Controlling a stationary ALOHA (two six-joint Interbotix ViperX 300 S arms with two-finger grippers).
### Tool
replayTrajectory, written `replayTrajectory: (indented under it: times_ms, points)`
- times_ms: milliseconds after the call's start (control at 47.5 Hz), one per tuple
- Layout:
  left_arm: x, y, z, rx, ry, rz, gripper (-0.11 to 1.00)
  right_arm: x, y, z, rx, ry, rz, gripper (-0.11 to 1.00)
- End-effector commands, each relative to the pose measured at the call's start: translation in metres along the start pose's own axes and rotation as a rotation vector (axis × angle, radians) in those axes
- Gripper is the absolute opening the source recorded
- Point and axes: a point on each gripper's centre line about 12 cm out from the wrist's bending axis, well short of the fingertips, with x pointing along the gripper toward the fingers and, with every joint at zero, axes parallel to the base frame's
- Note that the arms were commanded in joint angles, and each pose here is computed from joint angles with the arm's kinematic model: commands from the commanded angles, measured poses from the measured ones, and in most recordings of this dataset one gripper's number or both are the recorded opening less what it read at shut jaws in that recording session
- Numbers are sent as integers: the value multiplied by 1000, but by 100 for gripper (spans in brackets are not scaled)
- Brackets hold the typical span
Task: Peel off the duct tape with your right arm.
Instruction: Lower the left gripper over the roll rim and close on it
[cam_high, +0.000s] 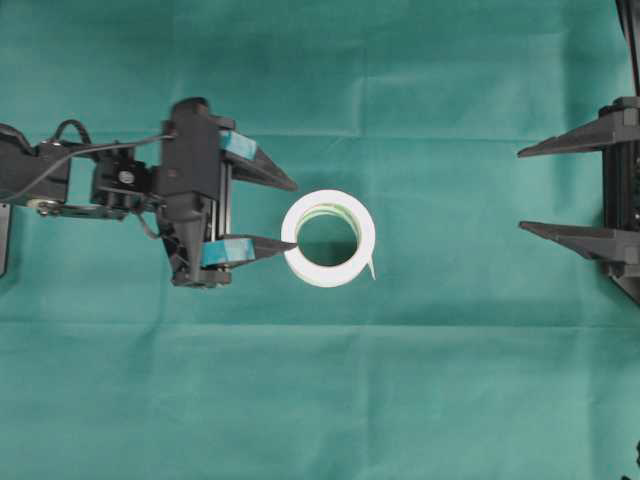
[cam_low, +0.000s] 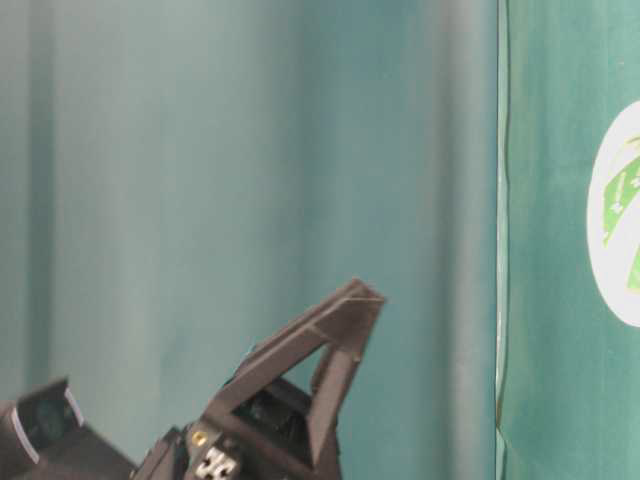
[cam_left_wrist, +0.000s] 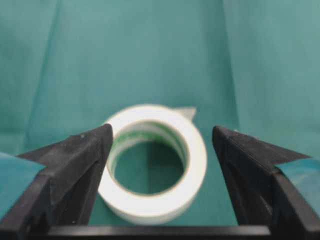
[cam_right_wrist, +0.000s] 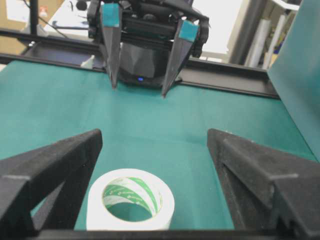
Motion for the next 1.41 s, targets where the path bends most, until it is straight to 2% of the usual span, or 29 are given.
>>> replayTrajectory:
  times_ms: [0,147,379,652,905,1388]
  points:
    - [1,-1,13,1,20,-2,84,1,0,6,-2,-20,-1,81]
    - [9,-1,15,24,86,-4,83,1,0,6,-2,-20,-1,81]
    - [19,-1,14,47,121,-6,84,1,0,4,-1,-15,1,81]
    - [38,-5,-2,52,172,-15,83,1,0,4,-2,-17,-1,81]
    - [58,-18,-17,67,220,-42,83,1,0,5,-2,-23,-1,81]
    - [89,-18,-54,71,312,-43,83,1,0,5,-2,-26,-1,81]
